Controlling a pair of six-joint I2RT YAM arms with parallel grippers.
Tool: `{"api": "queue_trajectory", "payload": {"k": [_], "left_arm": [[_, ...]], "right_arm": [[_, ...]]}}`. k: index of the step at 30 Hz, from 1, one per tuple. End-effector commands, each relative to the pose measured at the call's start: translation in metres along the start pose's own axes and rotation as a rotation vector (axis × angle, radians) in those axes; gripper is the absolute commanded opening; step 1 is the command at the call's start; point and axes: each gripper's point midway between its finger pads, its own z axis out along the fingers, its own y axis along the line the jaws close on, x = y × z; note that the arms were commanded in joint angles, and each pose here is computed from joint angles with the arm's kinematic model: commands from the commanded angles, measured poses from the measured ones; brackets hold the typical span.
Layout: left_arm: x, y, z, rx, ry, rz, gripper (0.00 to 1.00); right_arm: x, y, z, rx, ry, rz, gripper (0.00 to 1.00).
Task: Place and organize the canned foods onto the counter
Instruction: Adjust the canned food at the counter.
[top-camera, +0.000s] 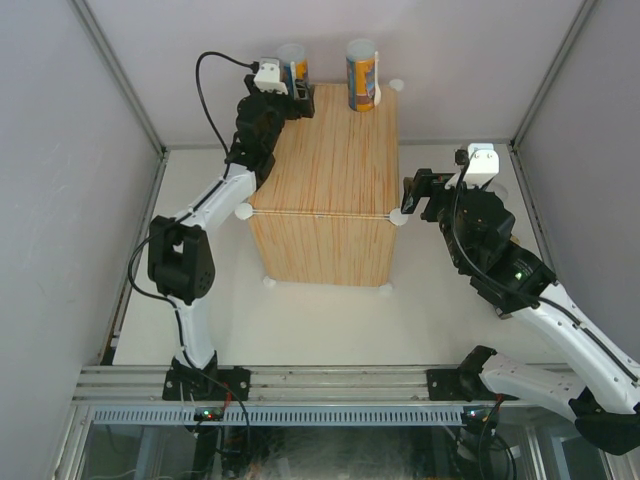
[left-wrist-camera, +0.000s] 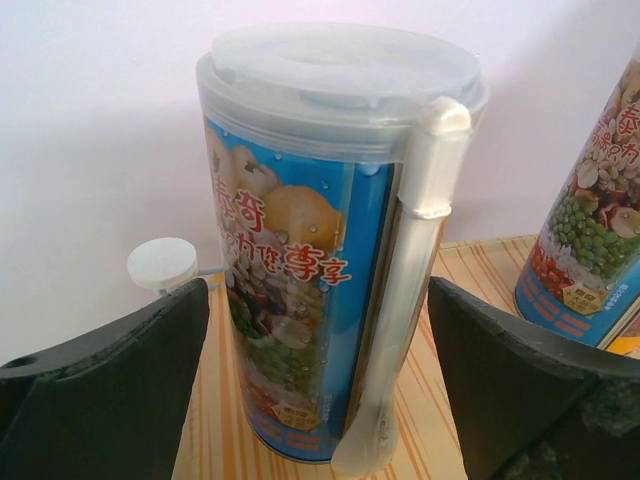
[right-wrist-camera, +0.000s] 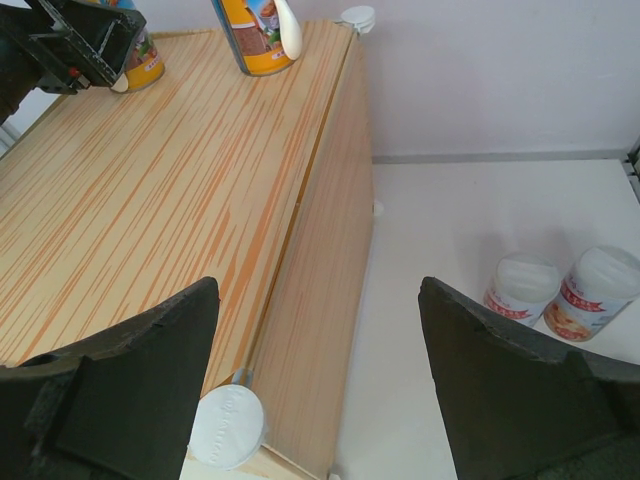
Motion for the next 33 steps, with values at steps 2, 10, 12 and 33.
{"api": "queue_trajectory", "payload": {"k": [2,10,12,33], "left_arm": [[-0.051,-0.012,0.002,0.044,-0.117,-0.026,0.95],[-0.052,-0.019,-0.005,0.02,-0.11,-0.028,1.0],[-0.052,-0.015,-0.005,-0.002,-0.111,-0.05,1.0],[-0.071,-0.031,-0.029,-0.014,-0.136,-0.039,1.0]], "right_arm": [[-0.009,0.001,-0.001,-0.01,-0.028,0.04,0.8],[-0.011,0.003,-0.002,-0.021,-0.036,0.045,0.8],[-0.013,0.002,-0.003,-0.021,-0.04,0.043,0.8],[-0.013,-0.003,-0.005,-0.045,-0.037,0.052,0.8]]}}
